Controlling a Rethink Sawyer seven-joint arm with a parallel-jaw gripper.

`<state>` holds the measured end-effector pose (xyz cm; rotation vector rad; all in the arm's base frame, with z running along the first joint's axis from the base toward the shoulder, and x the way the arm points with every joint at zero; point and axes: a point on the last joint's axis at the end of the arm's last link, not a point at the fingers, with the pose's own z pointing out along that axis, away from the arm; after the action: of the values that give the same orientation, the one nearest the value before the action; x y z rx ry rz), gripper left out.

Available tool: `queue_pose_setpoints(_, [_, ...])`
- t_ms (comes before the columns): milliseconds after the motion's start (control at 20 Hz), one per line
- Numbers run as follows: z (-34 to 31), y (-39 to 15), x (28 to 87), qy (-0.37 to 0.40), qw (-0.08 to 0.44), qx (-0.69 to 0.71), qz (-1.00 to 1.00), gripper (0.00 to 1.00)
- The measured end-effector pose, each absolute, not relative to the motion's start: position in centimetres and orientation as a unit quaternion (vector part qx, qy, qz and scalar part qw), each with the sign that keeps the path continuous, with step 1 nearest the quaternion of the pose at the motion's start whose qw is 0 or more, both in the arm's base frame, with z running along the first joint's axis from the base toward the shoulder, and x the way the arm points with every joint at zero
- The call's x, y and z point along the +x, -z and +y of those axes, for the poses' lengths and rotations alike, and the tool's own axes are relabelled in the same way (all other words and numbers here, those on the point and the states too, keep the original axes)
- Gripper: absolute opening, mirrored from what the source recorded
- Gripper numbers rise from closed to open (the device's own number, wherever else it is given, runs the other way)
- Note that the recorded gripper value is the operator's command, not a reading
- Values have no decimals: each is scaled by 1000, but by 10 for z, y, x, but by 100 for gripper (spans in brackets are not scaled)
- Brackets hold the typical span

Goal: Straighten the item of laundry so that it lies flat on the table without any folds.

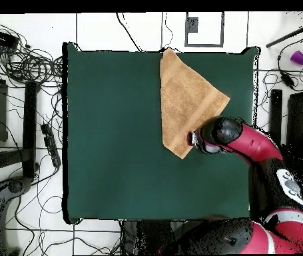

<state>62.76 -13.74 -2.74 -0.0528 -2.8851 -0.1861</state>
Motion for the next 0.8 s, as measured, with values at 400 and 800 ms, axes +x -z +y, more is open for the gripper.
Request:
queue_pose_setpoints(400, [-136, 48, 668, 65, 159, -9, -985, 0])
queue_pose_setpoints(800, [-147, 60, 691, 100, 243, -18, -965, 0])
